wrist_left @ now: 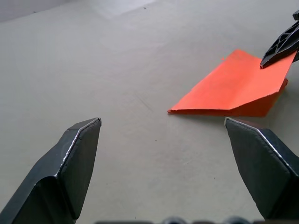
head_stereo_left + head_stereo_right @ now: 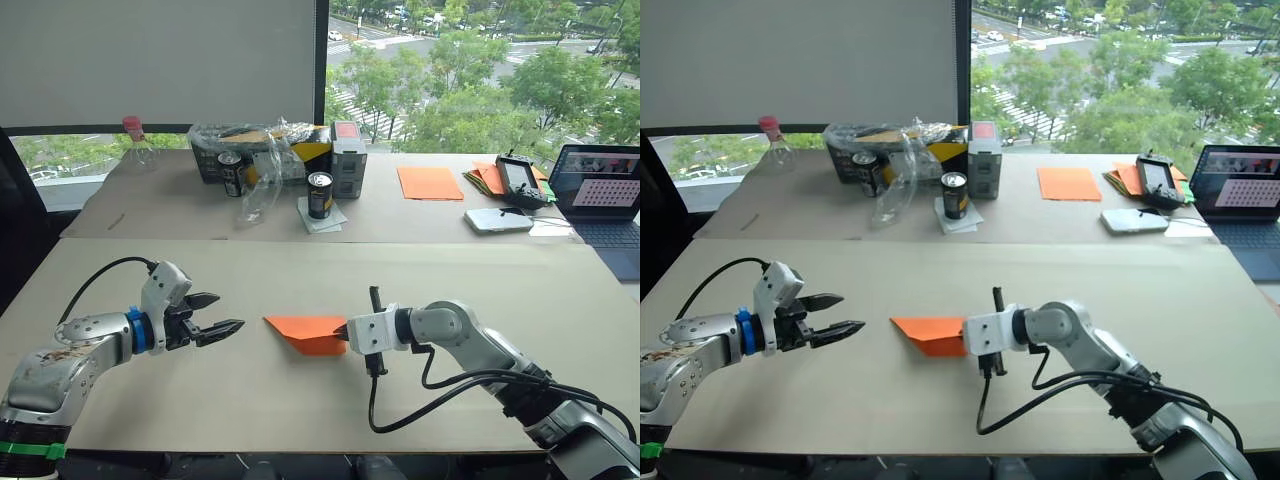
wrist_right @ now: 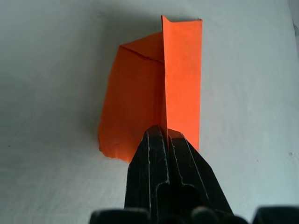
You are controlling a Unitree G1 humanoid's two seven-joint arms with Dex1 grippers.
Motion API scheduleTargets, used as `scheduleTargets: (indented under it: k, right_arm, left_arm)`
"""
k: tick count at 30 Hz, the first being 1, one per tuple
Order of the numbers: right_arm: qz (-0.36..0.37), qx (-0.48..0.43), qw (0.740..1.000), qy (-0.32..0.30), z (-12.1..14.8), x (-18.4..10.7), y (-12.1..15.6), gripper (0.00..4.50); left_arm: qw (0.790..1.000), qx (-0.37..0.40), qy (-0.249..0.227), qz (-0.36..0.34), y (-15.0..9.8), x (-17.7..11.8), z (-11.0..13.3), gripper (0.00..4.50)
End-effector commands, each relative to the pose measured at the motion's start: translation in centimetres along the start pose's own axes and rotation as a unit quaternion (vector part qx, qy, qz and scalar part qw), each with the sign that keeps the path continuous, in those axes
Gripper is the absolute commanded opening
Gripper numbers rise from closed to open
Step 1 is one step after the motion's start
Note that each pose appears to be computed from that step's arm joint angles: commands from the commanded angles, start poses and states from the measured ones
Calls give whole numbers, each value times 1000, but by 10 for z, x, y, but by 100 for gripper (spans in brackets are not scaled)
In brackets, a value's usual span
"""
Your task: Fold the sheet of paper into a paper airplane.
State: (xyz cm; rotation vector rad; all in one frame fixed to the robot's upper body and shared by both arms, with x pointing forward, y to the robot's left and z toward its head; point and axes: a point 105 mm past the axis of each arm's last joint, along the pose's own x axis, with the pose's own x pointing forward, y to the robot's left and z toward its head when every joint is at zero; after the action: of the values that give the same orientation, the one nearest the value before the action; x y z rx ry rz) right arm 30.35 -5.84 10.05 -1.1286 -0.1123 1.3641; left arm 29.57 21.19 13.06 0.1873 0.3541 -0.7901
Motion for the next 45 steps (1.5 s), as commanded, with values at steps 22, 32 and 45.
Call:
scheduleTargets:
  k: [22,32,45]
  right_arm:
    - [-10,3,1000,-21,14,-15,-4,0]
    - [6,125,991,-41,28,-8,10,0]
    - [63,257,963,-53,23,-8,10,0]
  left_arm:
    - [976,95,3,-195,-47,79,-10,2]
    - [968,128,27,-214,-54,97,-27,2]
    - [961,123,60,-240,-60,91,-48,2]
